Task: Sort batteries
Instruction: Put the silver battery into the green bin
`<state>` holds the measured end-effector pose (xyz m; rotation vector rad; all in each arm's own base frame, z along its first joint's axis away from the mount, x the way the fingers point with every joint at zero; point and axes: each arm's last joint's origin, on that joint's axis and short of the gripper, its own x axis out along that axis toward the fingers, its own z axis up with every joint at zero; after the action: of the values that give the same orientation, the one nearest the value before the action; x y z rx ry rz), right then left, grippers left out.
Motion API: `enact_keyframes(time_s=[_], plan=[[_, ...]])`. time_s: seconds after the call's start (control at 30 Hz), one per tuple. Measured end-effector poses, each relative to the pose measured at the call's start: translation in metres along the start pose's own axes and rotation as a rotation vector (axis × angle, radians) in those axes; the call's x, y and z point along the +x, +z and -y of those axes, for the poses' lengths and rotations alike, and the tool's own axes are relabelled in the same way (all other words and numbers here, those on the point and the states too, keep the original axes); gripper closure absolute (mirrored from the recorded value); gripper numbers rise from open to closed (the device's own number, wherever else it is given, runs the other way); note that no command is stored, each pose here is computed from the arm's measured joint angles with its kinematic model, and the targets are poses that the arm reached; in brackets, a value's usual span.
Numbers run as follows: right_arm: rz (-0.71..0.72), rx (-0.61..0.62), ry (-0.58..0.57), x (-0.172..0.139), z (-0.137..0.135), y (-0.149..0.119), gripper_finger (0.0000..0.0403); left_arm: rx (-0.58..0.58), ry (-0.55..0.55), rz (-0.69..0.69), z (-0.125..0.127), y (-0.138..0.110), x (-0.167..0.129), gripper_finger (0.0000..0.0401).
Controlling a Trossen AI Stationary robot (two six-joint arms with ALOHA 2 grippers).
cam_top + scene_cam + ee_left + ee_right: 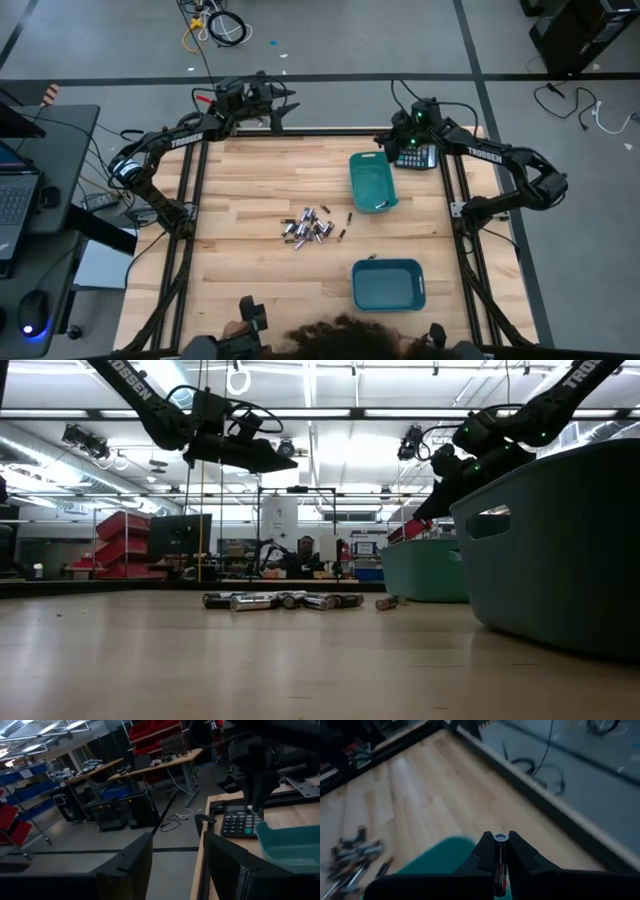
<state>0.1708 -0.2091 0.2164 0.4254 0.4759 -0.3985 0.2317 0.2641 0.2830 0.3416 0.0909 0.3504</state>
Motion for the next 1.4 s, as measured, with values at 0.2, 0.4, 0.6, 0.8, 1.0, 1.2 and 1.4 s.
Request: enact_keyframes(time_s=[0.2,0.4,0.6,0.8,1.0,1.2,1.4], plan=[[-0.160,0.029,-0.025,-0.033,-0.020,-0.013,0.0387,-0.007,-0.006,-0.002,0.001,0.000,0.001,0.0224],[-0.292,0.232,-0.315,-0.078,-0.042,-0.025,0.0387,-0.036,-0.019,0.003,0.006,0.002,0.003,0.0224],[-0.432,0.400,-0.350,-0.080,-0.056,-0.047,0.0387,-0.068,-0.059,0.000,0.017,0.003,0.010,0.0224],[-0.645,0.373,-0.331,-0.070,-0.060,-0.060,0.0387,-0.088,-0.245,0.018,0.045,-0.002,0.026,0.0224],[-0.790,0.273,-0.333,-0.054,-0.062,-0.069,0.0387,-0.035,-0.293,-0.013,0.067,-0.004,0.035,0.0224],[-0.829,0.183,-0.404,-0.041,-0.063,-0.078,0.0387,-0.041,-0.292,-0.037,0.069,-0.005,0.036,0.0224],[-0.837,0.227,-0.362,-0.035,-0.061,-0.096,0.0387,-0.059,-0.296,-0.109,0.069,-0.013,0.034,0.0224]])
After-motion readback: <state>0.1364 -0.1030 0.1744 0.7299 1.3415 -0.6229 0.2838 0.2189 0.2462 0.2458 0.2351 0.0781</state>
